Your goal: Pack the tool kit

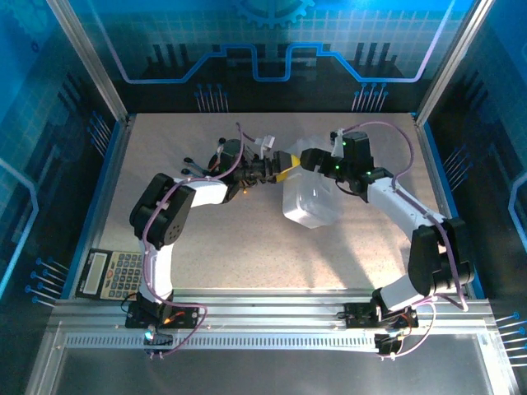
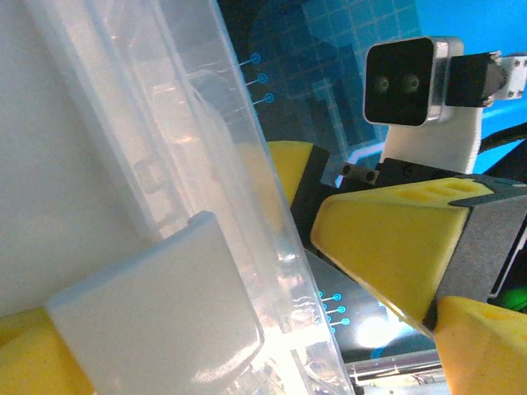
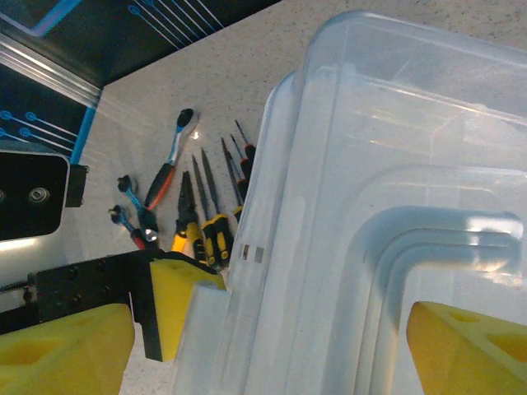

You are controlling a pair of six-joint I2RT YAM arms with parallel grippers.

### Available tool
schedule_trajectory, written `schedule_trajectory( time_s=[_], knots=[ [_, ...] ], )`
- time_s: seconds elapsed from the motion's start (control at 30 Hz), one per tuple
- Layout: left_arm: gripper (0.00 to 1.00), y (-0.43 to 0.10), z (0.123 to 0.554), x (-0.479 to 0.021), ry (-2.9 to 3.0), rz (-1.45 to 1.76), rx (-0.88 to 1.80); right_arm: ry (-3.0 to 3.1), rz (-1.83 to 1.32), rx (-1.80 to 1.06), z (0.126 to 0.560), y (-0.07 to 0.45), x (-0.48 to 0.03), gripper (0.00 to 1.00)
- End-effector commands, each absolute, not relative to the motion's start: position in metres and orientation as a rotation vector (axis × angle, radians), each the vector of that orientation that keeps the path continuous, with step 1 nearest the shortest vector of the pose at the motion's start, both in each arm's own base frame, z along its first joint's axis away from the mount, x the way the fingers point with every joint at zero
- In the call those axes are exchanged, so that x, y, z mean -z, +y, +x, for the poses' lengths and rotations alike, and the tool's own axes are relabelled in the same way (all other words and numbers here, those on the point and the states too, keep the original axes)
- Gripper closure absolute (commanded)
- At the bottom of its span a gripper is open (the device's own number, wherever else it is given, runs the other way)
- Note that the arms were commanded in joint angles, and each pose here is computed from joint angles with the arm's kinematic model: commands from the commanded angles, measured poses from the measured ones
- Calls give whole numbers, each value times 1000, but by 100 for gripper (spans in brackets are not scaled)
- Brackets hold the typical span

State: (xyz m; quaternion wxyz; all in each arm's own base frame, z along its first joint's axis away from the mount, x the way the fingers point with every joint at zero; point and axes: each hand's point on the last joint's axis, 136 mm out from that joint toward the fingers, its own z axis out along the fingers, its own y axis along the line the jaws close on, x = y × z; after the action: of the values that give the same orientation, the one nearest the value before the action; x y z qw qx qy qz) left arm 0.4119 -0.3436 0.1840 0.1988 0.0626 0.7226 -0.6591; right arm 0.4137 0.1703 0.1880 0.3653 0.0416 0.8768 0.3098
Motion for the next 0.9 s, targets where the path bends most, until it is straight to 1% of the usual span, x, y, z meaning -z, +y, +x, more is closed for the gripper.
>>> schedule_trajectory(
  time_s=[0.0, 0.2, 0.47, 0.87],
  knots=[
    [0, -351, 396, -115, 2260, 19, 1847, 2240, -7, -922, 400, 201, -215, 12],
    [1, -347, 401, -121, 2247, 13, 1838, 2274, 0, -856, 401, 194, -209, 12],
    [0, -334, 406, -115, 2263, -32, 1798, 2249, 3, -765, 399, 169, -228, 4],
    [1, -332, 408, -120, 2270, -36, 1774, 2239, 38, -695, 393, 137, -243, 4]
  ],
)
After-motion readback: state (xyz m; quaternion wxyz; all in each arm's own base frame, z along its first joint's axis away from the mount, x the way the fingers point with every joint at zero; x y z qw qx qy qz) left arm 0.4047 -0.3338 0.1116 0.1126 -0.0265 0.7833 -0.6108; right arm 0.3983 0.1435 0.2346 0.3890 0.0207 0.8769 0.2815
